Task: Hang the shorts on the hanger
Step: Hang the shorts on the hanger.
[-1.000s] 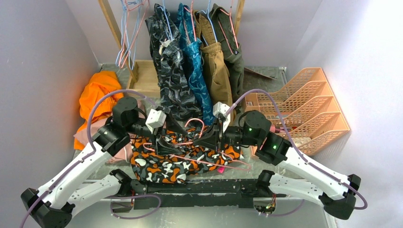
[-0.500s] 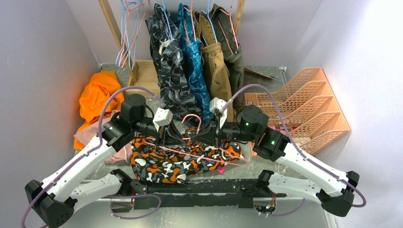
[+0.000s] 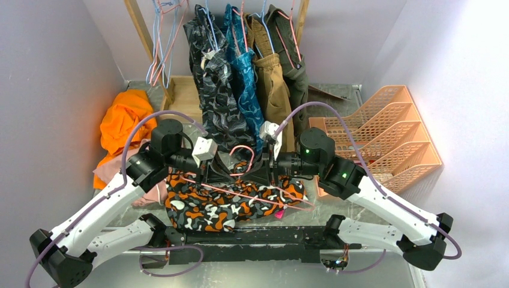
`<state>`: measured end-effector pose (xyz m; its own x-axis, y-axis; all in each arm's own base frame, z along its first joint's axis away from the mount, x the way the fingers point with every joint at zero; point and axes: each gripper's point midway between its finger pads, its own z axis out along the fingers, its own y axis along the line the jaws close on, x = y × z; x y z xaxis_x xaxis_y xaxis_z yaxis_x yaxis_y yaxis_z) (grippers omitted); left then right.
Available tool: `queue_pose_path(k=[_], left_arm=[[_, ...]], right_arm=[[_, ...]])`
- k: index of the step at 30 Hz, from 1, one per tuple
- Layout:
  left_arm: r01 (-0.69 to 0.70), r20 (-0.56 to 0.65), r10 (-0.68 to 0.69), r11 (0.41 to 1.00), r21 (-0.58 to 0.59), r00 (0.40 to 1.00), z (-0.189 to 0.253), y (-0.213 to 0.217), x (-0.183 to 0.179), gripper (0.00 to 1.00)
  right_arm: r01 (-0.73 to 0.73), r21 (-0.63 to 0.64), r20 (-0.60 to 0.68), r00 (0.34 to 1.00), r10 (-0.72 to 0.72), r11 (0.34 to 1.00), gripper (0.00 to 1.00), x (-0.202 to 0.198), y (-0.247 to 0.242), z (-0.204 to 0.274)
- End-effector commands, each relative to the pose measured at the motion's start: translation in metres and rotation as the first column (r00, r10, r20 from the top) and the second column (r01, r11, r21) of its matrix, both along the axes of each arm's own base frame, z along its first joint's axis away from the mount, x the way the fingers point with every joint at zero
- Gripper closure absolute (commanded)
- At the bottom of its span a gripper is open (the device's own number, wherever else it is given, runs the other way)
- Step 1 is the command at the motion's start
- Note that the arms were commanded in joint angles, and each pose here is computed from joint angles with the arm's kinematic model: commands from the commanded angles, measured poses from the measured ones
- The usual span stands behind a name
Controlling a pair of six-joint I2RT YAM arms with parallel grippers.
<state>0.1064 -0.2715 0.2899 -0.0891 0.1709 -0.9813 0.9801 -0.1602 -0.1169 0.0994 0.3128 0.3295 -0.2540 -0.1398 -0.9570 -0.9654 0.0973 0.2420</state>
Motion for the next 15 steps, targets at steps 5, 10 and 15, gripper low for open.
queue_pose_path(k=[5, 10, 15], left_arm=[[0.013, 0.069, -0.01, 0.999, -0.044, 0.998, 0.021, -0.002, 0.0, 0.93], [-0.071, 0.053, 0.073, 0.997, -0.035, 0.996, 0.017, -0.002, 0.011, 0.52], [-0.34, -0.001, 0.34, 0.94, 0.009, 0.94, 0.005, 0.012, 0.038, 0.01]], right_arm=[[-0.021, 0.002, -0.031, 0.999, 0.021, 1.0, 0.96, -0.003, 0.005, 0.0], [0.036, 0.022, -0.018, 0.999, -0.035, 0.999, 1.0, 0.006, 0.004, 0.003], [0.252, 0.019, -0.004, 0.968, -0.252, 0.967, 1.0, 0.034, -0.015, 0.002]])
